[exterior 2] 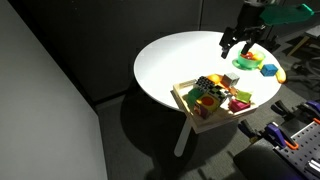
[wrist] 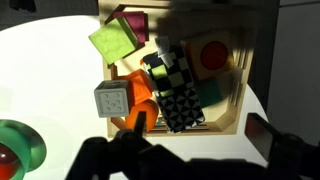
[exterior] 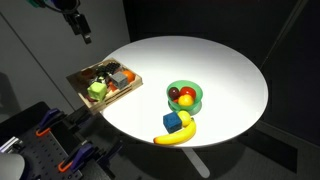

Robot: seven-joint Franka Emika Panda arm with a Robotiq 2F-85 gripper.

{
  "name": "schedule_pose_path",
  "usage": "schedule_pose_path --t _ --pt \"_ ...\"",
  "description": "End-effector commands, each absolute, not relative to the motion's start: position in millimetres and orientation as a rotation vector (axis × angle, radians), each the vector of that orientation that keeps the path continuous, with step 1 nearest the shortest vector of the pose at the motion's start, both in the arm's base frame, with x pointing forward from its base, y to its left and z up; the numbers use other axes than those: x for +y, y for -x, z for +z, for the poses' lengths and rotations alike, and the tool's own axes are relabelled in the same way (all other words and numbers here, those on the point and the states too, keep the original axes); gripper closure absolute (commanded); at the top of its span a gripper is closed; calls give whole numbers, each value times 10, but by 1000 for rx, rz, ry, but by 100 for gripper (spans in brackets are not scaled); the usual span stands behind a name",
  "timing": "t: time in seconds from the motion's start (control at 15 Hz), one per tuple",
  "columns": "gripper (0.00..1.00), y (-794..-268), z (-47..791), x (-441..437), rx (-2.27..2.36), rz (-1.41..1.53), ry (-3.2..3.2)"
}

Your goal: Put the grey block on the table

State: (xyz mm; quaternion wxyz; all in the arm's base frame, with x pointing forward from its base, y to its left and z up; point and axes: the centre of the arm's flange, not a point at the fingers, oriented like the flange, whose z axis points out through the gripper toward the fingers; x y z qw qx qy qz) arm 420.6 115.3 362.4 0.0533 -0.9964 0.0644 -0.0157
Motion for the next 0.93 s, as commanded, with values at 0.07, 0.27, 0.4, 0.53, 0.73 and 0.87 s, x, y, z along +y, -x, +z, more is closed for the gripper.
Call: schedule_pose_path --t 0.07,0.27,0.4,0.53,0.73,0.87 --pt "0 -4487 3452 1064 234 -53 3054" --pt "0 -4577 3338 954 258 -61 3073" --pt "0 -4642 3247 850 293 -62 3088" --pt "0 -4699 3132 748 334 -63 3098" --pt "0 -4774 2960 648 381 -55 3109" --pt "0 -4817 2843 614 402 -43 3119"
